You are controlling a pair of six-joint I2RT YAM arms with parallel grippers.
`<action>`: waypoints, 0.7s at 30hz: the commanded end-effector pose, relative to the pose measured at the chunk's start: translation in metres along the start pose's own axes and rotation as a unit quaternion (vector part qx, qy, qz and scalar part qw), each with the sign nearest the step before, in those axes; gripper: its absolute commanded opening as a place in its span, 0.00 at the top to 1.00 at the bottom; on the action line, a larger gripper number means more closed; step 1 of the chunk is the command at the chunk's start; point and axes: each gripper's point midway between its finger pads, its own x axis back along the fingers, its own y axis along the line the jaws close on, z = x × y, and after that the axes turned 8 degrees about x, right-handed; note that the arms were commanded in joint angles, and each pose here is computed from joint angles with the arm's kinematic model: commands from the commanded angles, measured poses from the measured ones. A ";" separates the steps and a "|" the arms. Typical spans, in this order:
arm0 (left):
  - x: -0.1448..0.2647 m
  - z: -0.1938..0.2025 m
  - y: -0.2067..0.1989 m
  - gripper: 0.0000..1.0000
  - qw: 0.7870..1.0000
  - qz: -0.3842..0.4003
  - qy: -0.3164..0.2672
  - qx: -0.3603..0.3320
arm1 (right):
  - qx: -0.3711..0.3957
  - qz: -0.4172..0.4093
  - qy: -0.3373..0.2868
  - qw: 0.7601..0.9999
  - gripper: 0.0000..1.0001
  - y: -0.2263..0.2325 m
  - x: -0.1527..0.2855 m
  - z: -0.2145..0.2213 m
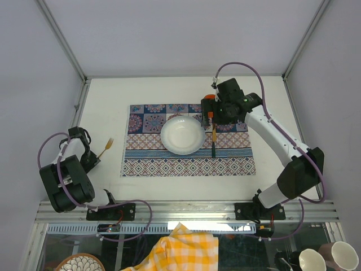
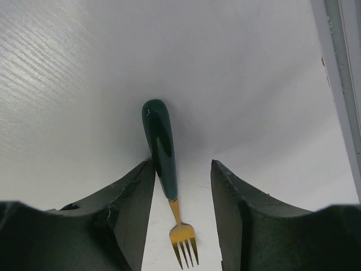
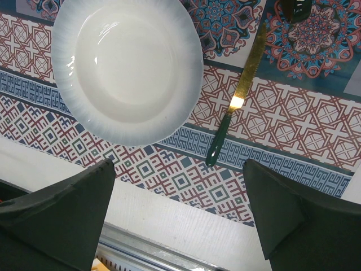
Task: Set the dinner table for one person
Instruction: Pick up the fork at the center of the board.
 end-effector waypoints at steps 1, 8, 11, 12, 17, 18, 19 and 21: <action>-0.013 0.002 -0.008 0.54 0.998 -0.006 0.005 0.064 | -0.001 0.003 -0.013 1.000 0.00 0.001 0.004 -0.006; -0.036 0.008 0.012 0.63 0.995 -0.070 0.036 0.063 | -0.003 0.011 -0.011 1.000 0.00 -0.002 0.003 -0.004; -0.041 0.012 0.017 0.66 0.993 -0.092 0.053 0.058 | -0.004 0.017 -0.013 1.000 0.00 -0.004 0.004 -0.004; -0.042 0.013 0.019 0.67 0.992 -0.099 0.057 0.056 | -0.004 0.019 -0.013 1.000 0.00 -0.004 0.004 -0.004; -0.044 0.018 0.026 0.69 0.988 -0.135 0.067 0.035 | -0.005 0.026 -0.017 1.000 0.00 -0.007 0.005 -0.004; -0.044 0.018 0.027 0.69 0.987 -0.142 0.064 0.027 | -0.005 0.025 -0.017 1.000 0.01 -0.007 0.005 -0.004; -0.044 0.018 0.028 0.69 0.986 -0.151 0.062 0.020 | -0.005 0.026 -0.019 0.999 0.00 -0.007 0.005 -0.005; -0.046 0.016 0.033 0.70 0.983 -0.176 0.055 -0.001 | -0.005 0.027 -0.021 0.999 0.00 -0.008 0.006 -0.006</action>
